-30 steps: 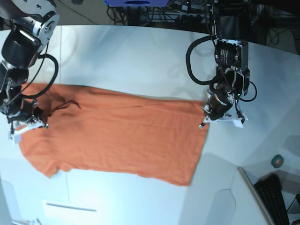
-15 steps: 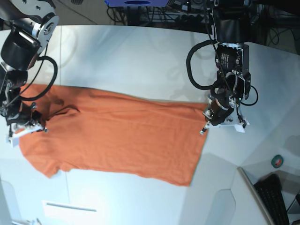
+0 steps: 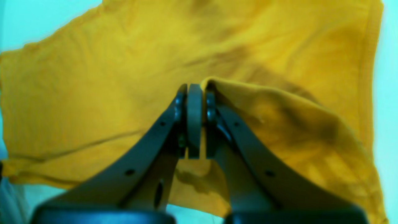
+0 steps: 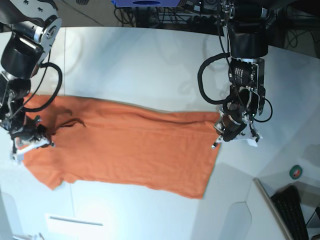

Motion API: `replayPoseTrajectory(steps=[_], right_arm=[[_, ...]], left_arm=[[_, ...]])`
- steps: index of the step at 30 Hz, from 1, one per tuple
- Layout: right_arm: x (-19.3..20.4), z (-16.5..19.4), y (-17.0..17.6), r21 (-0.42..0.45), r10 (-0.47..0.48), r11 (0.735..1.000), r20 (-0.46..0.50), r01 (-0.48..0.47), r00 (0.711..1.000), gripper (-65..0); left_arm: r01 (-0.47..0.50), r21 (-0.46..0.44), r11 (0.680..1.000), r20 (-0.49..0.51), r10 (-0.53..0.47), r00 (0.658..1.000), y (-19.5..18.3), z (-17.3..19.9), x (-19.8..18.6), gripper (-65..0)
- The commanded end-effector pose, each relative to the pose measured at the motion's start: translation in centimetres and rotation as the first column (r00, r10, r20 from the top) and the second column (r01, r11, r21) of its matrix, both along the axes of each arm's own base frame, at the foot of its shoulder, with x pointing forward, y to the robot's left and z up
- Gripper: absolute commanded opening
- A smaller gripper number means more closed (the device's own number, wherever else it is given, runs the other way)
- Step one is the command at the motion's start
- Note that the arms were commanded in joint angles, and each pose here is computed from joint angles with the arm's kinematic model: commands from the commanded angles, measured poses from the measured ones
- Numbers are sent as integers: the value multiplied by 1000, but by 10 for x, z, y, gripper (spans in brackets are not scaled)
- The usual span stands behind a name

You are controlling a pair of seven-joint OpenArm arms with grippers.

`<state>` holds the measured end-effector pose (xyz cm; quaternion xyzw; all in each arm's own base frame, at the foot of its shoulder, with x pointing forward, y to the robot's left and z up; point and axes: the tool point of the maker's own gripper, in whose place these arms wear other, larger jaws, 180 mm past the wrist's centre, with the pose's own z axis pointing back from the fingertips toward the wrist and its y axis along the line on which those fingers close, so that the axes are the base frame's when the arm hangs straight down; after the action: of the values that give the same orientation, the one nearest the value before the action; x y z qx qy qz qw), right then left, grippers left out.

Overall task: Layout the t-shirt on the table in an organized manner, then fold the t-shirt properly
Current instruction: 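Drag the held shirt edges toward the table center to smooth it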

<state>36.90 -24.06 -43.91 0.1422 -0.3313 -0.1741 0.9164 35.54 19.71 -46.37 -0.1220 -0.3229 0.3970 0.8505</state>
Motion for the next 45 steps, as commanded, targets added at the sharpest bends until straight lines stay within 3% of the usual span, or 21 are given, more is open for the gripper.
replayPoseTrajectory(steps=[1,5,13,15,17,19,21,22,26,28,34,35,38,41,45], right_arm=[[14,17,-6,-11,-4,1000,57,5,998,-650],[14,16,-6,-10,-11,1000,51,11,999,-650],[6,8,-20,-13,-125,992,-1,125,992,-650],[2,8,-21,-20,-127,992,-1,127,992,-624],[-1,10,-24,-30,-130,991,11,130,991,-489],[-3,20,-31,-45,-147,988,43,149,988,-423],[-8,34,-43,-56,-181,981,93,186,979,-422],[-10,40,-44,-56,-195,978,114,202,974,-420],[-28,58,-53,-100,-212,968,165,231,963,-414],[-40,59,-53,-121,-210,965,168,231,963,-414],[-71,42,-48,-142,-207,965,114,222,972,-438],[-73,40,-48,-142,-206,965,108,220,973,-467],[-76,35,-46,-140,-204,966,95,216,974,-650],[-77,30,-41,-121,-211,968,85,220,974,-650],[-77,28,-39,-118,-207,969,81,216,975,-650]], left_arm=[[0,12,1000,52,0,999,4,15,15,-650],[1,12,1000,50,-2,999,4,15,15,-650],[2,10,1000,54,-2,999,4,17,16,-650],[2,8,1000,54,-3,999,3,17,16,-484],[0,9,1000,58,-1,998,4,18,17,-299],[4,11,1000,67,-5,998,4,20,18,-130],[10,21,1000,114,-13,993,4,35,25,-7],[25,28,999,153,-29,988,2,46,30,0],[126,74,989,304,-142,942,-10,86,26,0],[149,88,985,322,-170,931,-14,90,16,0],[167,83,982,194,-181,964,-8,45,-22,-20],[163,80,983,183,-175,967,-6,41,-24,-69],[156,65,986,158,-164,974,-6,30,-27,-270],[157,52,986,153,-163,975,-9,27,-21,-477],[143,17,990,135,-144,980,-13,18,-11,-650]])
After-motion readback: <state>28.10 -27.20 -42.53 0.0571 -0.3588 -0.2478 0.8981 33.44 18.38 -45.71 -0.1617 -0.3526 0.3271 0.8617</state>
